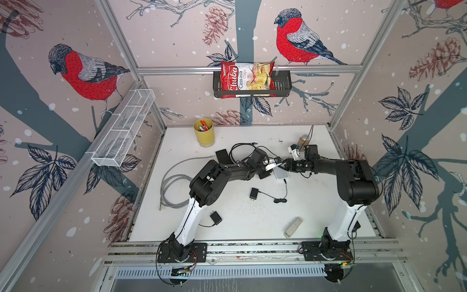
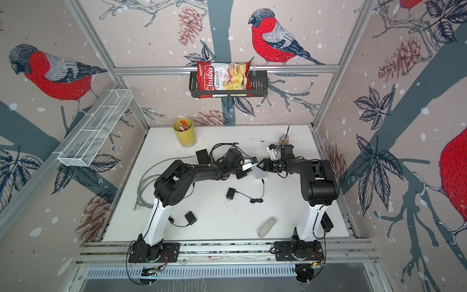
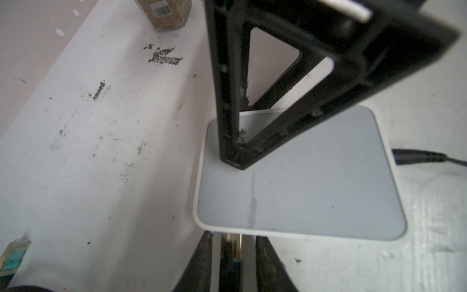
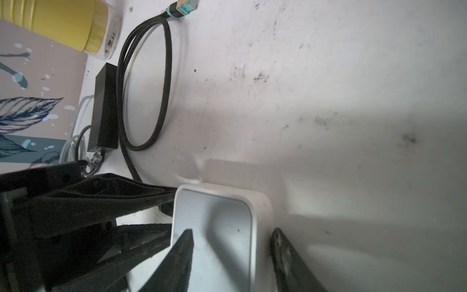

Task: Insert the plug into the switch port
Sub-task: 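Open the left gripper and draw it back from the inserted plug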

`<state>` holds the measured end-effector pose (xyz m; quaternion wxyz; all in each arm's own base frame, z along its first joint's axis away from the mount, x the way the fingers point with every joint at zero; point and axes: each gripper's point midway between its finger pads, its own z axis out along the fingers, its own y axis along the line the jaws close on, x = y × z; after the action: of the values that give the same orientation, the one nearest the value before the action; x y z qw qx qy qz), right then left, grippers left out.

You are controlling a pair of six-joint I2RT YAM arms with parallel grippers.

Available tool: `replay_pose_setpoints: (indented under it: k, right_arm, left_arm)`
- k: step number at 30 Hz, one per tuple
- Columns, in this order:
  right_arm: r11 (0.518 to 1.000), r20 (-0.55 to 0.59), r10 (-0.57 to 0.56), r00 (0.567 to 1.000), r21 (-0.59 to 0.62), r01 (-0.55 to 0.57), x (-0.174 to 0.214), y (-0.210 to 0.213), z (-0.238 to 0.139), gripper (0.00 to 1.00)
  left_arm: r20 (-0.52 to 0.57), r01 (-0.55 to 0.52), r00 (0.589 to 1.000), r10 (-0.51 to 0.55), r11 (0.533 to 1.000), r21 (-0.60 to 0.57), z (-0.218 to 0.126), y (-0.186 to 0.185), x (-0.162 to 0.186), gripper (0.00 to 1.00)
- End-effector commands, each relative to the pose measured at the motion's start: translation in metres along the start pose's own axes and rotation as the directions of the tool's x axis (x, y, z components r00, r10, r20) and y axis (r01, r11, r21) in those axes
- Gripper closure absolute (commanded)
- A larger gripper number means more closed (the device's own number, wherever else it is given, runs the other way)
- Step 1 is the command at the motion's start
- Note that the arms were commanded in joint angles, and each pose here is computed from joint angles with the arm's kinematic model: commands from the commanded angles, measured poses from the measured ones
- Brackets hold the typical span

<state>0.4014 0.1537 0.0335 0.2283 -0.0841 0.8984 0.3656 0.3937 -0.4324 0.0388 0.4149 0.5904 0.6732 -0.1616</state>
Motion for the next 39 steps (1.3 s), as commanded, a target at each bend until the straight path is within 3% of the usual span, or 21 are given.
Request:
replay_pose_setpoints:
  k: [1,5,11,21,28,34,39]
  right_arm:
    - [0.994,-0.040,0.107,0.993,0.017,-0.107,0.013,-0.008,-0.003,0.48]
    - [0.992,-0.015,0.111,0.994,0.064,-0.110,0.008,-0.014,-0.010,0.46]
    - [0.989,0.004,0.122,0.992,0.086,-0.122,0.003,-0.018,-0.013,0.46]
    - [0.996,-0.020,0.071,0.997,0.055,-0.070,0.005,-0.004,-0.007,0.43]
    - [0.997,-0.030,0.066,0.997,0.052,-0.065,0.006,-0.001,-0.002,0.43]
    - [0.997,-0.039,0.065,0.997,0.053,-0.062,0.009,-0.001,0.000,0.43]
    - [0.996,-0.045,0.064,0.997,0.060,-0.061,0.010,-0.002,0.000,0.44]
  left_arm:
    - [0.073,-0.021,0.997,0.020,1.000,0.011,-0.008,0.004,-0.017,0.65]
    - [0.090,-0.007,0.996,0.002,0.999,0.046,-0.021,0.002,-0.016,0.57]
    - [0.099,0.016,0.995,-0.030,0.990,0.139,-0.041,-0.003,-0.016,0.55]
    - [-0.066,0.066,0.996,-0.053,0.976,0.209,-0.019,-0.009,0.018,0.53]
    - [-0.083,0.086,0.994,-0.070,0.975,0.203,-0.015,-0.004,0.021,0.65]
    - [-0.112,0.091,0.991,-0.067,0.970,0.225,-0.011,-0.005,0.025,0.84]
    - [-0.118,0.089,0.991,-0.063,0.969,0.231,-0.010,-0.007,0.027,0.92]
